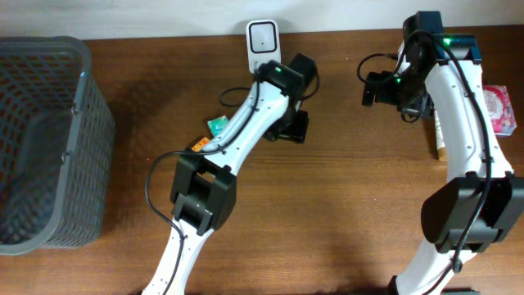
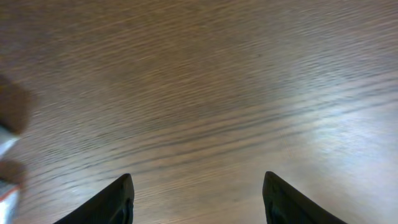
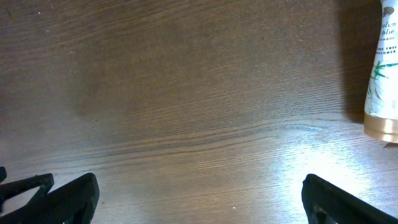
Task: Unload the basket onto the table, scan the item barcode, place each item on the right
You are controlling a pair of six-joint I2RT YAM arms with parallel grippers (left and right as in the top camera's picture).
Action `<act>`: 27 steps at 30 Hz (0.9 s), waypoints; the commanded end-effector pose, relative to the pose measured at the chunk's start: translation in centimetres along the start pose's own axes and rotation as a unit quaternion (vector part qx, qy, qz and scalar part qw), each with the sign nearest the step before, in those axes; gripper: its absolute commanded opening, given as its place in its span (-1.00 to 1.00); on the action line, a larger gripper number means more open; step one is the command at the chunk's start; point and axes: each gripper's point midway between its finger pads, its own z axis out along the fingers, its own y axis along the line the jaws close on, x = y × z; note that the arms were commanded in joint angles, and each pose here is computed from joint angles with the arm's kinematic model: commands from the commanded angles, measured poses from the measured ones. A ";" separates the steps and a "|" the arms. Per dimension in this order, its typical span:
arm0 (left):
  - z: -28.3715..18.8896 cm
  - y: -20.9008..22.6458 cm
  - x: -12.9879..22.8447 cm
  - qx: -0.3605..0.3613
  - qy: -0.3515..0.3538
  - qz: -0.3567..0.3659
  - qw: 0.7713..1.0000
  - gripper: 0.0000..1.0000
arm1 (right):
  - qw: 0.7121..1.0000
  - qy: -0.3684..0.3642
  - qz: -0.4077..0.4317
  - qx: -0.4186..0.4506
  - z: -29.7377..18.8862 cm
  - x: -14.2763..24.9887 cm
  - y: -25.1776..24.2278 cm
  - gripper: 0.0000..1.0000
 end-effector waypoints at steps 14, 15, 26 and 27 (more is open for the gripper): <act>0.8 15.7 -2.6 -0.001 0.016 -0.210 0.978 0.98 | 1.000 0.007 -0.002 0.008 0.4 0.2 -0.3 0.97; 1.4 15.5 -2.5 0.002 0.022 -0.212 0.977 0.98 | 1.000 0.007 -0.002 0.008 0.5 0.2 -0.3 0.97; 6.2 15.3 -1.7 -0.010 0.066 -0.217 0.974 0.80 | 1.000 0.007 -0.002 0.008 0.4 0.2 -0.3 0.97; 6.2 15.1 -1.7 -0.009 0.066 -0.200 0.978 0.79 | 1.000 0.007 -0.002 0.008 0.4 0.2 -0.3 0.97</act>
